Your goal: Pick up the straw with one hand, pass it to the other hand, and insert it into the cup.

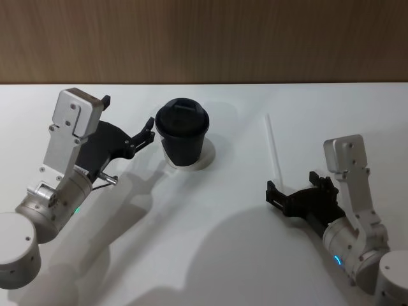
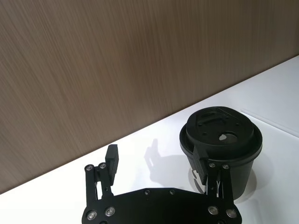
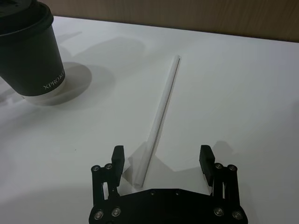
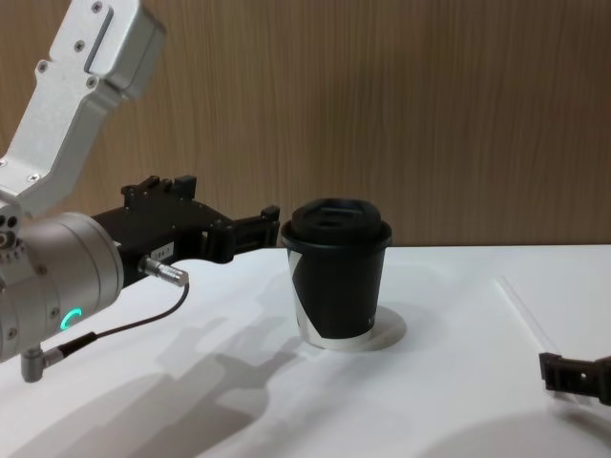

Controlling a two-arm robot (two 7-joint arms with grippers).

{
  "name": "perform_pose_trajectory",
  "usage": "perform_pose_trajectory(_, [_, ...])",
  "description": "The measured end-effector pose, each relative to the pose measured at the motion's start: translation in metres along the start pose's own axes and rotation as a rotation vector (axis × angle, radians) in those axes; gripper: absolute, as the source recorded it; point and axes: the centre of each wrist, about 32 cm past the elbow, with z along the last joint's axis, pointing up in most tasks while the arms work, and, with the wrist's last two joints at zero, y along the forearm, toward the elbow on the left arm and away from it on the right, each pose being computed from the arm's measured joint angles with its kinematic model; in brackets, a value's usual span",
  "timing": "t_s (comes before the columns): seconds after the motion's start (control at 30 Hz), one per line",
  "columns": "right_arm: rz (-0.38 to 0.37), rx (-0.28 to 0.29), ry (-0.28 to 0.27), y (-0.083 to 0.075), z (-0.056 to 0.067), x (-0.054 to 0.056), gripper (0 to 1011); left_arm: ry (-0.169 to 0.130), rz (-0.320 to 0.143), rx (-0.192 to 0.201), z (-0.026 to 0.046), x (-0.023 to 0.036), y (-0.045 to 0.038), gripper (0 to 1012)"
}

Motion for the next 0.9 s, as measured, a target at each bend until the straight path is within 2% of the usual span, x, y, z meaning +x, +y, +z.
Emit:
perform_pose_trajectory(0.13, [0.004,-0.008,0.002,0.0015,-0.0007,0.0008,1001,0.0,0.0,0.0,0.0,0.0,0.0,1001])
perform_pose_trajectory(0.23, [0.006,-0.013,0.003,0.0021,-0.0011,0.0012,962,0.0,0.0,0.0,0.0,0.0,0.0,1001])
perform_pose_trajectory(0.47, [0.012,-0.025,0.008,0.004,-0.0016,0.0025,782,0.0,0.0,0.0,0.0,0.0,0.0,1001])
perform_pose_trajectory(0.5, [0.013,-0.027,0.01,0.0043,-0.0016,0.0025,728,0.0,0.0,0.0,0.0,0.0,0.0,1001])
perform_pose_trajectory(0.57, [0.015,-0.028,0.012,0.0046,-0.0017,0.0027,687,0.0,0.0,0.0,0.0,0.0,0.0,1002])
perform_pose_trajectory(0.6, [0.017,-0.03,0.013,0.0049,-0.0016,0.003,627,0.0,0.0,0.0,0.0,0.0,0.0,1000])
perform_pose_trajectory(0.63, [0.018,-0.031,0.014,0.005,-0.0016,0.0031,627,0.0,0.0,0.0,0.0,0.0,0.0,1001])
perform_pose_trajectory(0.77, [0.029,-0.04,0.016,0.0056,-0.0016,0.0034,507,0.0,0.0,0.0,0.0,0.0,0.0,1001])
perform_pose_trajectory(0.8, [0.029,-0.04,0.016,0.0056,-0.0016,0.0034,445,0.0,0.0,0.0,0.0,0.0,0.0,1000])
perform_pose_trajectory(0.9, [0.041,-0.048,0.018,0.0059,-0.0019,0.003,341,0.0,0.0,0.0,0.0,0.0,0.0,1001])
